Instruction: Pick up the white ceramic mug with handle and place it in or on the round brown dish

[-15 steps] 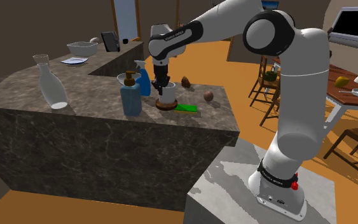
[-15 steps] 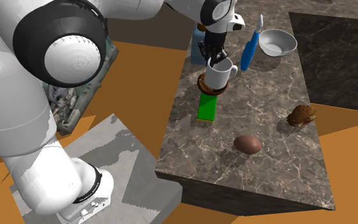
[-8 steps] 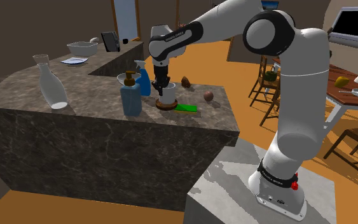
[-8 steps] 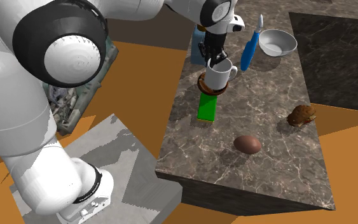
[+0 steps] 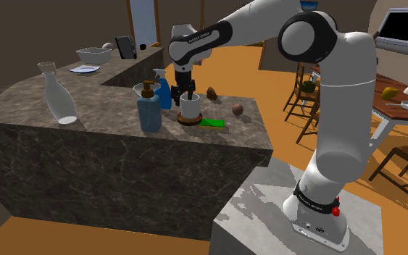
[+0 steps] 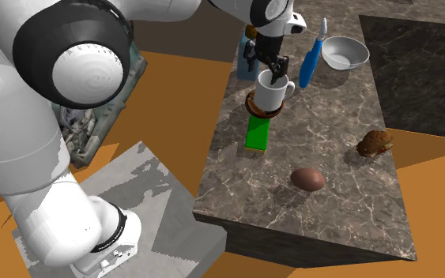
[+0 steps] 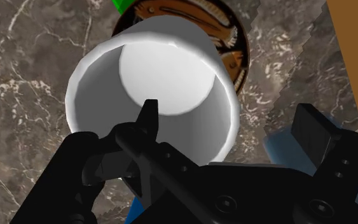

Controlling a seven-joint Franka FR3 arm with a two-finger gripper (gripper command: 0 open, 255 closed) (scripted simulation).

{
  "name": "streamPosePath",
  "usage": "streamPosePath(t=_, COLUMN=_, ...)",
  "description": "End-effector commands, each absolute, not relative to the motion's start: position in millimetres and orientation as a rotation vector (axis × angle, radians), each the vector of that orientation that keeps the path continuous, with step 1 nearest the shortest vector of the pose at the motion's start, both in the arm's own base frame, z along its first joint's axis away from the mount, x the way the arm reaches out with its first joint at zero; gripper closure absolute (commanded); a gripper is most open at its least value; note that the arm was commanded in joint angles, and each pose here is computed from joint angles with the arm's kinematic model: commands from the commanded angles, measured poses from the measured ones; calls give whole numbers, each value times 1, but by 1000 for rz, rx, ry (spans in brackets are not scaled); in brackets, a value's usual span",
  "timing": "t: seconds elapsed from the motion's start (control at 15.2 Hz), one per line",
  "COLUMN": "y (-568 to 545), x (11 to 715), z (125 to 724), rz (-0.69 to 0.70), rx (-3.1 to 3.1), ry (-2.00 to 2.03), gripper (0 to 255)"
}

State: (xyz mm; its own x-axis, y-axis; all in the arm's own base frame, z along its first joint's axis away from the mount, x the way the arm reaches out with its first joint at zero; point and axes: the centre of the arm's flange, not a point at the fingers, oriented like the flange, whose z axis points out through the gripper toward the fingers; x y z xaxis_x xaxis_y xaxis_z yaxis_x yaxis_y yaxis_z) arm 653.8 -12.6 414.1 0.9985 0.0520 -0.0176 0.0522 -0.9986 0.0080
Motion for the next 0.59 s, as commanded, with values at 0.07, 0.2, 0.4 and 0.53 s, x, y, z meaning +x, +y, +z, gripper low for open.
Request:
streamPosePath(t=0.07, y=-12, x=653, z=448, rz=-28, rx=3132, ry=82, gripper=0)
streamPosePath(t=0.2, y=-12, x=653, z=448, rz=-28, rx=3132, ry=82, gripper=0)
streamPosePath(t=0.4, y=-12, x=653, z=448, rz=-28, rx=3132, ry=82, gripper=0)
streamPosePath(t=0.53, y=-12, x=653, z=448, rz=-28, rx=3132, ry=82, gripper=0)
